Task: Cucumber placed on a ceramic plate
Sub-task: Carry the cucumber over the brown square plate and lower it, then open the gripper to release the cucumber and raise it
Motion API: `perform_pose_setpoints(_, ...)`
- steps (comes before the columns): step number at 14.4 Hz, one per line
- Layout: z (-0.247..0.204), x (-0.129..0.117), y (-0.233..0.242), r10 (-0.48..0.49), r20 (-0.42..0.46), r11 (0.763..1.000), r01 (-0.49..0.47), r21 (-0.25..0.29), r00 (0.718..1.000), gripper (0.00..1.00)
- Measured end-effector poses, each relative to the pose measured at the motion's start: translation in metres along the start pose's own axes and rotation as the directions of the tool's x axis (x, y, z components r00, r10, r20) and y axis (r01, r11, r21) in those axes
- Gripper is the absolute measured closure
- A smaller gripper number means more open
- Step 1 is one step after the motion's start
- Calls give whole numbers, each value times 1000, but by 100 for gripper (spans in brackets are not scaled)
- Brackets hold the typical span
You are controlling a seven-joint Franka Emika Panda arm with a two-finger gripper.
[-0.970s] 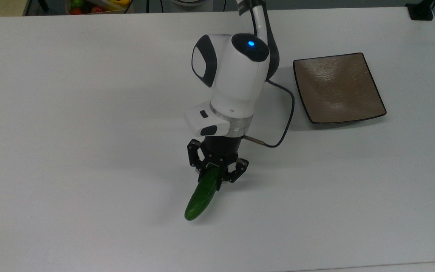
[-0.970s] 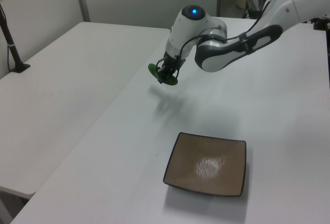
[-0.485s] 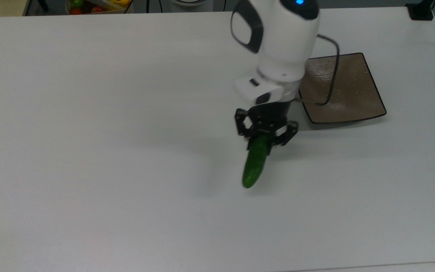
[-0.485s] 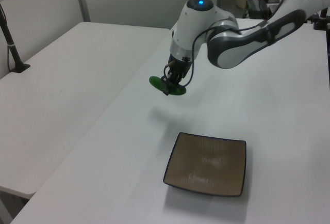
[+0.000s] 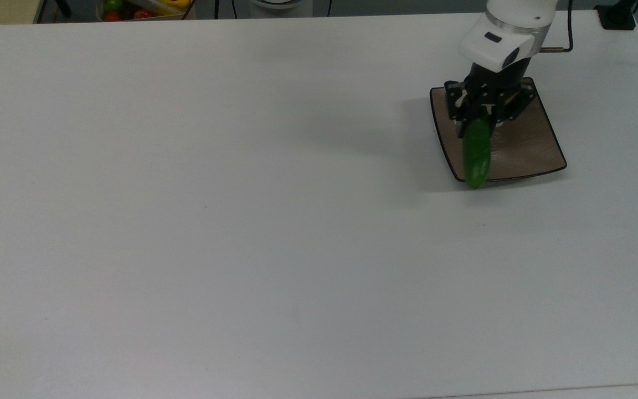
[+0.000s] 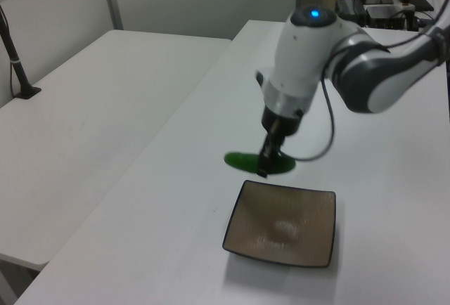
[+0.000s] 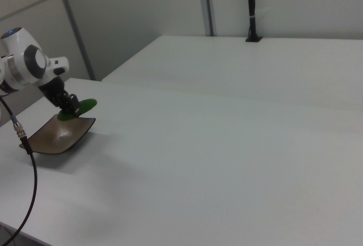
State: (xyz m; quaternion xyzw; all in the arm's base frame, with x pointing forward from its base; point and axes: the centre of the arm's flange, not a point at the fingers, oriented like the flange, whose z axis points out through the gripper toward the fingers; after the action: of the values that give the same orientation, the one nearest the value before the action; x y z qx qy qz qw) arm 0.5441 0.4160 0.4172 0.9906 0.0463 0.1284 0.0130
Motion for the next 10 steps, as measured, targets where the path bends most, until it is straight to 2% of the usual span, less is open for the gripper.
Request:
perform_pose_setpoints(1,5,-12,-11,-24,22,1000,24,-10,999,55)
perform_pose_setpoints(3,11,-21,-19,-41,37,999,42,-15,998,54)
perform_pose_setpoints(5,12,-23,-21,-45,42,999,46,-15,998,36)
perform_pose_setpoints(6,12,-23,-20,-44,42,999,45,-16,998,20)
perform_pose_setpoints(8,13,-23,-20,-44,43,999,45,-17,998,1)
perform_pose_setpoints(10,14,-25,-18,-43,60,998,45,-33,997,0)
